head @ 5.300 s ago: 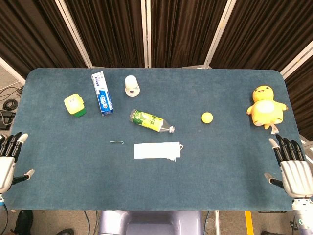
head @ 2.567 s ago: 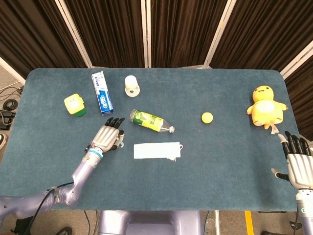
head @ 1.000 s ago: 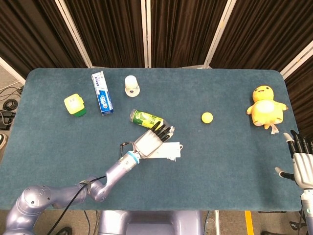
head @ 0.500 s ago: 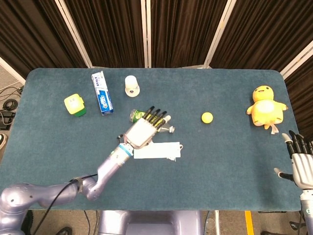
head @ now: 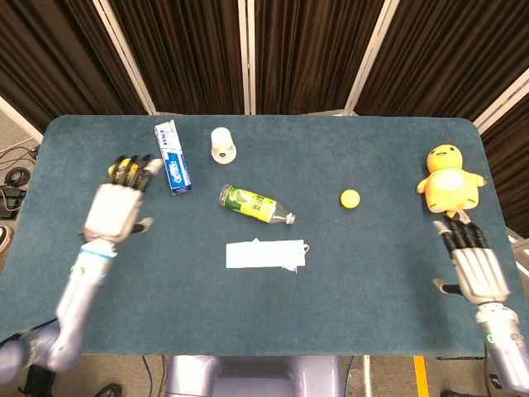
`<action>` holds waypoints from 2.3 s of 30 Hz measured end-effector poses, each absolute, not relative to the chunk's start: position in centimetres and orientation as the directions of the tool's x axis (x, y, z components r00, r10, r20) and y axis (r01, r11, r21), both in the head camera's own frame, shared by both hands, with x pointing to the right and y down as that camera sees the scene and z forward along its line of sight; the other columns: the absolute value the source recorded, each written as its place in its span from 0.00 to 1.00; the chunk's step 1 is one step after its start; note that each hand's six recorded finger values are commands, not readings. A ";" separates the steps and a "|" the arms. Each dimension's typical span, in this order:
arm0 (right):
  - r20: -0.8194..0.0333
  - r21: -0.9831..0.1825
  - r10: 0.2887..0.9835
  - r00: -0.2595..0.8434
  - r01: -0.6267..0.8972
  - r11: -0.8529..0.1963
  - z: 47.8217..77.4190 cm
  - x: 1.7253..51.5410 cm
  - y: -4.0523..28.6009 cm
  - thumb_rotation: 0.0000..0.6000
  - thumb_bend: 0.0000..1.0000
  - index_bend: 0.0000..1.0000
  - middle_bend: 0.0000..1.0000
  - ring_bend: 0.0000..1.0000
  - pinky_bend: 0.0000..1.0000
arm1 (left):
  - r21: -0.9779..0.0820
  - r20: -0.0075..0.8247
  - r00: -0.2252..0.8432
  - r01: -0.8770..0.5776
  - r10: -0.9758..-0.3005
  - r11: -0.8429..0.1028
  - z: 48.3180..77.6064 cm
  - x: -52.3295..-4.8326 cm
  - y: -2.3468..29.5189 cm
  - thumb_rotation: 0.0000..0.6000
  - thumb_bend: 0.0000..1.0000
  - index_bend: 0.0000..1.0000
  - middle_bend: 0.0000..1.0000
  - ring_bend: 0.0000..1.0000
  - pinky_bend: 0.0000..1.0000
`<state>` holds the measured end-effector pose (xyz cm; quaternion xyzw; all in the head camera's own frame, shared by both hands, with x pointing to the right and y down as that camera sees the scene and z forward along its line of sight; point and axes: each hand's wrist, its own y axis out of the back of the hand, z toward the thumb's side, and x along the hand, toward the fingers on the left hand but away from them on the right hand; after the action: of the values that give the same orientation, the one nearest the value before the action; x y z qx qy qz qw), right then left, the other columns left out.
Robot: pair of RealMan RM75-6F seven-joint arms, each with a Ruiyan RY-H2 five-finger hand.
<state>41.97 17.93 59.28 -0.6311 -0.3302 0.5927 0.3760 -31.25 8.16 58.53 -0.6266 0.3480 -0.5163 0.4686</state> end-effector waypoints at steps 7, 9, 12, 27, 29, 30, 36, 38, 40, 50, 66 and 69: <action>-0.590 -0.799 0.772 0.236 -0.033 -0.601 61.7 36.4 15.7 1.00 0.62 0.09 0.00 0.00 0.00 | -0.930 0.365 0.075 0.059 -0.928 -0.362 56.7 -36.8 11.9 1.00 0.00 0.00 0.00 0.00 0.00; -0.606 -0.782 0.744 0.281 -0.038 -0.622 62.2 34.7 15.0 1.00 0.70 0.11 0.00 0.00 0.00 | -0.922 0.386 0.035 0.055 -0.922 -0.384 56.7 -38.0 13.0 1.00 0.00 0.00 0.00 0.00 0.00; -0.627 -0.754 0.689 0.362 -0.060 -0.655 63.1 31.2 14.0 1.00 0.76 0.14 0.00 0.00 0.00 | -0.911 0.410 -0.019 0.050 -0.912 -0.410 56.7 -39.6 14.4 1.00 0.00 0.00 0.00 0.00 0.00; -0.660 -0.662 0.441 0.609 -0.193 -0.724 68.3 14.4 13.7 1.00 0.79 0.20 0.00 0.00 0.00 | -0.914 0.399 -0.061 0.054 -0.915 -0.402 56.5 -41.4 14.8 1.00 0.00 0.00 0.00 0.00 0.00; -0.656 -0.662 0.429 0.622 -0.200 -0.723 68.8 12.8 14.0 1.00 0.80 0.22 0.00 0.00 0.00 | -0.911 0.405 -0.060 0.051 -0.912 -0.408 56.6 -41.5 14.8 1.00 0.00 0.00 0.00 0.00 0.00; -0.654 -0.663 0.426 0.625 -0.202 -0.721 68.9 12.3 14.1 1.00 0.80 0.23 0.00 0.00 0.00 | -0.910 0.409 -0.059 0.049 -0.911 -0.411 56.6 -41.5 14.7 1.00 0.00 0.00 0.00 0.00 0.00; -0.634 -0.700 0.433 0.641 -0.238 -0.673 69.5 10.0 14.4 1.00 0.80 0.26 0.00 0.00 0.00 | -0.909 0.413 -0.052 0.043 -0.909 -0.415 56.7 -41.5 14.6 1.00 0.00 0.00 0.00 0.00 0.00; -0.633 -0.710 0.432 0.643 -0.259 -0.655 69.8 9.7 14.7 1.00 0.80 0.27 0.00 0.00 0.00 | -0.908 0.415 -0.051 0.041 -0.908 -0.417 56.8 -41.5 14.6 1.00 0.00 0.00 0.00 0.00 0.00; -0.636 -0.716 0.432 0.640 -0.279 -0.640 70.0 9.6 14.9 1.00 0.80 0.28 0.00 0.00 0.00 | -0.907 0.417 -0.051 0.037 -0.908 -0.419 56.8 -41.5 14.6 1.00 0.00 0.00 0.00 0.00 0.00; -0.643 -0.733 0.448 0.621 -0.332 -0.594 70.8 10.0 15.3 1.00 0.80 0.29 0.00 0.00 0.00 | -0.907 0.417 -0.043 0.042 -0.908 -0.419 56.9 -41.3 14.6 1.00 0.00 0.00 0.00 0.00 0.00; -0.640 -0.759 0.467 0.611 -0.407 -0.509 71.5 10.8 15.6 1.00 0.81 0.30 0.00 0.00 0.00 | -0.906 0.421 -0.036 0.029 -0.906 -0.422 56.8 -41.2 14.6 1.00 0.00 0.00 0.00 0.00 0.00; -0.643 -0.758 0.467 0.608 -0.414 -0.504 71.6 10.9 15.6 1.00 0.81 0.31 0.00 0.00 0.00 | -0.906 0.421 -0.033 0.028 -0.907 -0.421 56.8 -41.2 14.6 1.00 0.00 0.00 0.00 0.00 0.00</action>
<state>10.93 15.60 71.59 -0.7456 -0.0176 0.4426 0.4978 -41.19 14.56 56.76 -0.5807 0.3784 -0.6112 0.3822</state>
